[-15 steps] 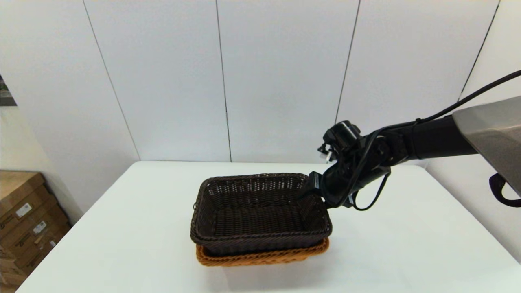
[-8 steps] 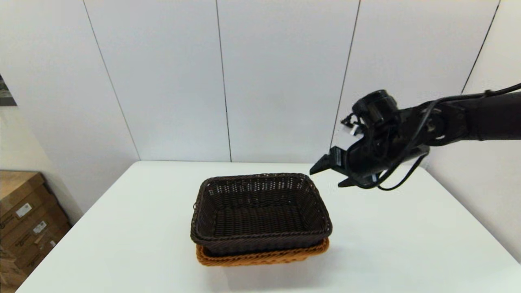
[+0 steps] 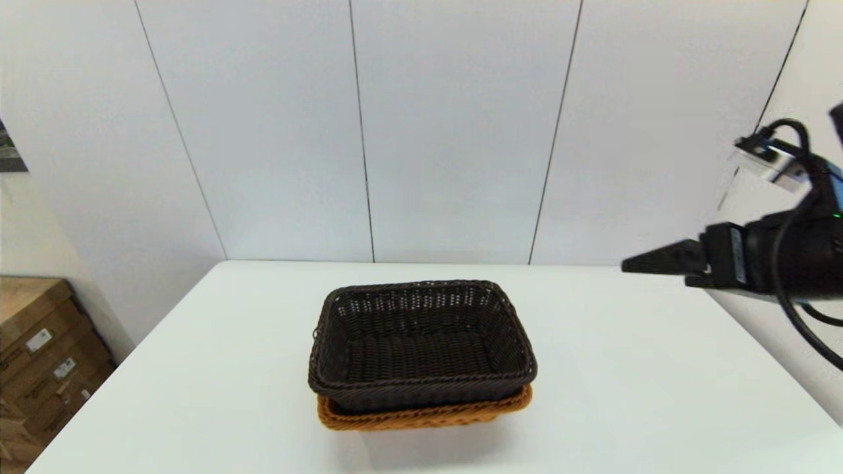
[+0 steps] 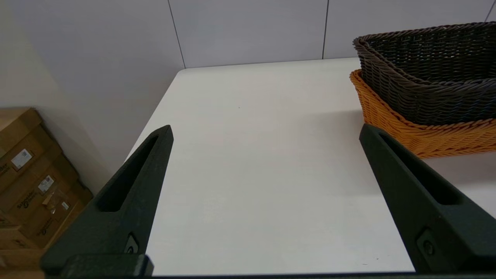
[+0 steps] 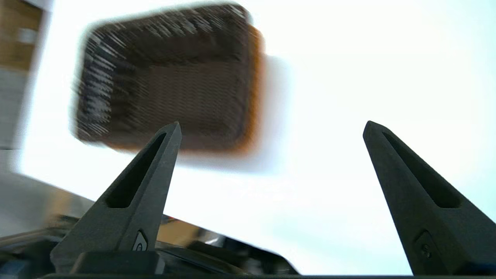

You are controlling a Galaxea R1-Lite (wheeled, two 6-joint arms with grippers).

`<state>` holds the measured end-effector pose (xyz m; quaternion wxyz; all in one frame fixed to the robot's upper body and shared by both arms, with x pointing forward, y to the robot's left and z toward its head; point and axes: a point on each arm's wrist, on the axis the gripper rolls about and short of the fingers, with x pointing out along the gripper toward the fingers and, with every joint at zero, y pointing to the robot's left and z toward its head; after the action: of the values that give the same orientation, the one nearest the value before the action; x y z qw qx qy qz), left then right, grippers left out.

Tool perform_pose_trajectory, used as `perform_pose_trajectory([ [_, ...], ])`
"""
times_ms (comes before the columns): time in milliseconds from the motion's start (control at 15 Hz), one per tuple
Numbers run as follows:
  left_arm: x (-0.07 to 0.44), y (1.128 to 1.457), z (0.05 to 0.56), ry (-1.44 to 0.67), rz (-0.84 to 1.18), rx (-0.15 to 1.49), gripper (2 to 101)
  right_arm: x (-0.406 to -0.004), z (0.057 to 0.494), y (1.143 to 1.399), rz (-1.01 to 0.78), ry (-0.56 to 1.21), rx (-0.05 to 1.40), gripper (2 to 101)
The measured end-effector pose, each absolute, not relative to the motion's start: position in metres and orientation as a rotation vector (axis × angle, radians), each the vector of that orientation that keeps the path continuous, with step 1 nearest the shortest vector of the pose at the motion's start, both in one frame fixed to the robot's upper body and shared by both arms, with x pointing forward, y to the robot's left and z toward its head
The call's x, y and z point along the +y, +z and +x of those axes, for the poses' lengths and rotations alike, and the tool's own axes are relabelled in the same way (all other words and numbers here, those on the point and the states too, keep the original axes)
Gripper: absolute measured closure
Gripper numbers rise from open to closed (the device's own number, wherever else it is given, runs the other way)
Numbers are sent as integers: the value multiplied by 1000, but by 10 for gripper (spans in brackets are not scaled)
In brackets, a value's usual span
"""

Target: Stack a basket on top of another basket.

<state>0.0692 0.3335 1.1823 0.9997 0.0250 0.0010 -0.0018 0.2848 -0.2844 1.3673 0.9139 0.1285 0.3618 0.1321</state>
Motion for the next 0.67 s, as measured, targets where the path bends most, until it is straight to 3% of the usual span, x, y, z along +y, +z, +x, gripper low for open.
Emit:
perform_pose_trajectory([
  [400,334,1182,69,-4,50,2,54,-325,175,1327,158,58,640,63],
  [667,334,1182,69,-4,50,2,54,-335,116,1291,84,11,536,55],
])
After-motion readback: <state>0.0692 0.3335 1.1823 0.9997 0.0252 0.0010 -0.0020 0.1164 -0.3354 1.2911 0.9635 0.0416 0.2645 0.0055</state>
